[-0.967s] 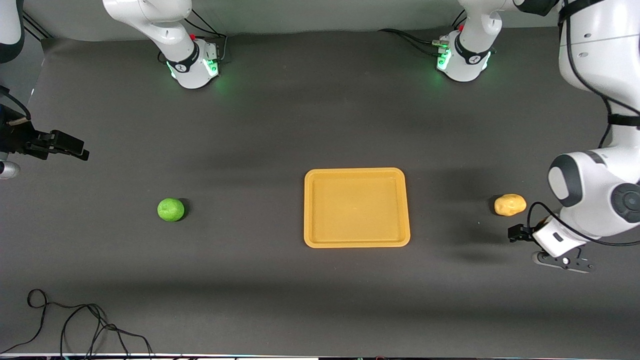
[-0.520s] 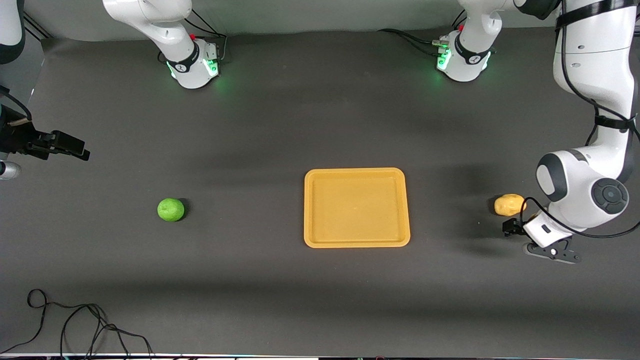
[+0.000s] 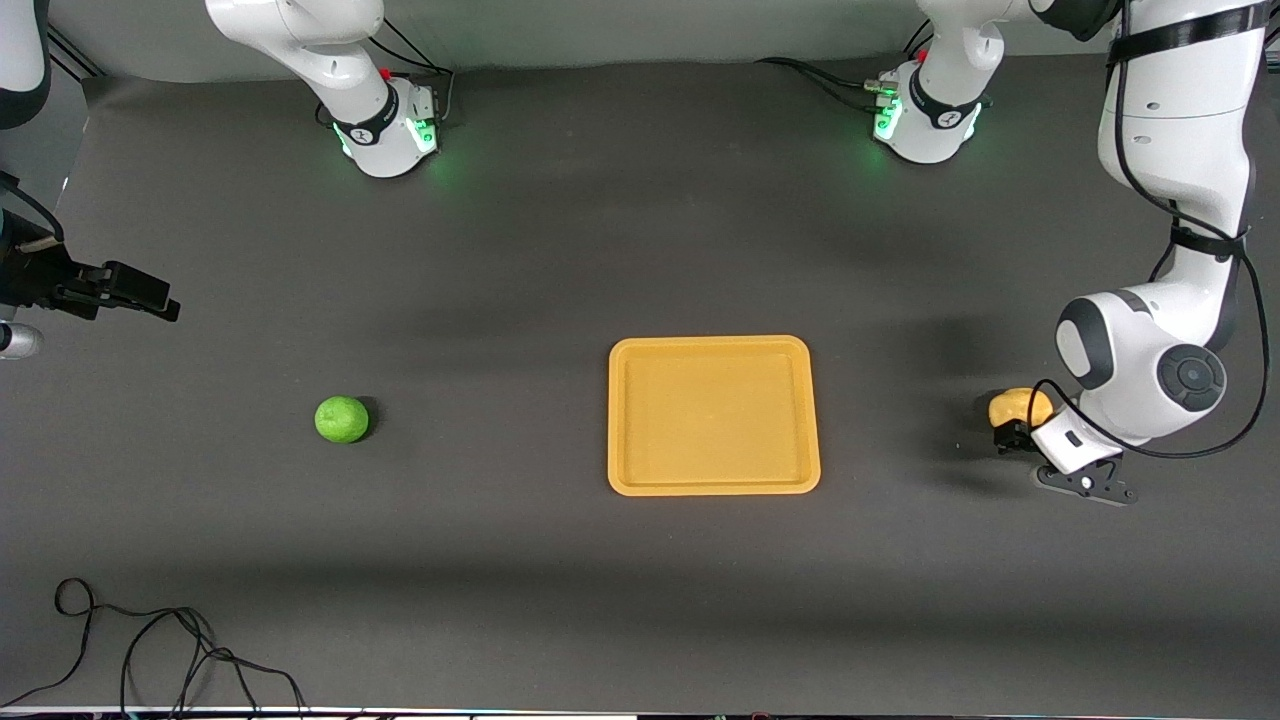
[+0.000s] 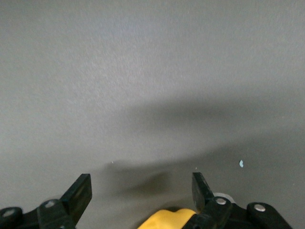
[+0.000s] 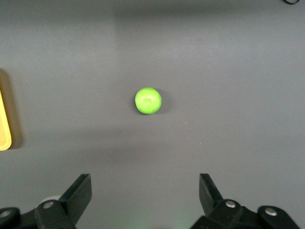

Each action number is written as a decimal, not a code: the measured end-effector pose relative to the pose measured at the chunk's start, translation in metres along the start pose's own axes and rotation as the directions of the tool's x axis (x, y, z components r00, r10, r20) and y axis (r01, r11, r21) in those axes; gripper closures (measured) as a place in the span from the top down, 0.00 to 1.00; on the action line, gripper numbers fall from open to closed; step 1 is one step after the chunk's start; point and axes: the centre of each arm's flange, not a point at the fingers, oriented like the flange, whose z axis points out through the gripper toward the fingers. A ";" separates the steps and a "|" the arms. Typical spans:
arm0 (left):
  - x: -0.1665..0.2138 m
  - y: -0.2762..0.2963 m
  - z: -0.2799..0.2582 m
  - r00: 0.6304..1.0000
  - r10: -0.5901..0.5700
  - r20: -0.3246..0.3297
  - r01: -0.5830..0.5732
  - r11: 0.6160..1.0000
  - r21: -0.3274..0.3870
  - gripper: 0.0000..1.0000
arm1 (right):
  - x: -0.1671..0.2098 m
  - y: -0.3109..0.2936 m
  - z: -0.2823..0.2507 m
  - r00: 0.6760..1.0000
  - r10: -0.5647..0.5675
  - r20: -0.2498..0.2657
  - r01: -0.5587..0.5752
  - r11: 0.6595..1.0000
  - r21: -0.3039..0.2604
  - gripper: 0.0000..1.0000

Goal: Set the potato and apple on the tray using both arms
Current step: 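Reach the left gripper down over the yellow potato, then close the left gripper on the yellow potato and lift it, then carry the potato with the left gripper over the yellow tray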

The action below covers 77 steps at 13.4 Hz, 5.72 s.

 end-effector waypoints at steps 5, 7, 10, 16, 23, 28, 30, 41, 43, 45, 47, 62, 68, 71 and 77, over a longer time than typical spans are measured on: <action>-0.024 0.006 -0.024 1.000 -0.007 -0.005 0.006 1.000 -0.017 0.94 | 0.000 0.001 0.000 1.000 0.001 0.001 -0.001 1.000 0.000 1.00; -0.032 0.009 -0.023 1.000 -0.005 0.006 0.005 1.000 -0.023 0.94 | 0.000 0.001 0.001 1.000 0.002 0.001 -0.002 1.000 0.000 1.00; -0.041 0.013 -0.013 1.000 0.001 0.019 0.000 1.000 -0.027 0.94 | 0.000 0.001 0.001 1.000 0.002 0.003 -0.002 1.000 0.000 1.00; -0.046 0.017 -0.007 1.000 0.012 0.008 -0.012 1.000 -0.021 0.94 | 0.000 0.003 0.002 1.000 0.005 0.003 -0.005 1.000 0.000 1.00; -0.058 0.016 0.002 0.998 0.047 0.033 -0.046 0.998 -0.029 0.96 | 0.000 0.003 0.002 1.000 0.005 0.004 -0.005 1.000 0.000 1.00; -0.061 0.017 0.005 0.998 0.057 0.039 -0.056 0.998 -0.032 0.94 | 0.001 0.003 0.002 1.000 0.005 0.004 -0.005 1.000 0.000 1.00; -0.061 0.017 0.005 0.998 0.058 0.039 -0.056 0.998 -0.032 0.78 | 0.001 0.003 0.002 1.000 0.005 0.004 -0.005 1.000 0.000 1.00; -0.056 0.019 0.000 0.999 0.019 0.026 -0.018 0.999 -0.030 0.65 | 0.001 0.003 0.003 1.000 0.005 0.006 -0.005 1.000 0.000 1.00; -0.045 0.032 -0.009 0.999 -0.018 0.036 0.020 0.999 -0.043 0.65 | 0.001 0.003 0.003 1.000 0.005 0.006 -0.005 1.000 0.000 1.00; -0.024 0.056 -0.033 0.996 -0.062 0.066 0.066 0.996 -0.065 0.65 | 0.001 0.003 0.003 1.000 0.005 0.006 -0.005 1.000 0.000 1.00; 0.003 0.091 -0.074 0.987 -0.112 0.113 0.122 0.989 -0.085 0.65 | 0.001 0.003 0.003 1.000 0.005 0.006 -0.005 1.000 0.000 1.00; 0.048 0.341 -0.054 0.872 -0.481 0.094 0.488 0.869 -0.084 0.65 | 0.008 -0.002 0.029 1.000 -0.003 -0.004 0.003 1.000 -0.001 1.00; 0.061 0.387 -0.035 0.833 -0.545 0.092 0.553 0.825 -0.120 0.65 | 0.009 -0.007 0.029 1.000 -0.011 -0.007 0.011 1.000 -0.001 1.00; 0.062 0.387 -0.013 0.831 -0.552 0.075 0.557 0.821 -0.126 0.65 | 0.009 -0.007 0.029 1.000 -0.011 -0.007 0.011 1.000 -0.001 1.00; 0.061 0.391 -0.006 0.833 -0.548 0.074 0.553 0.823 -0.127 0.70 | 0.012 -0.015 0.034 0.999 -0.025 -0.028 0.025 1.000 -0.001 1.00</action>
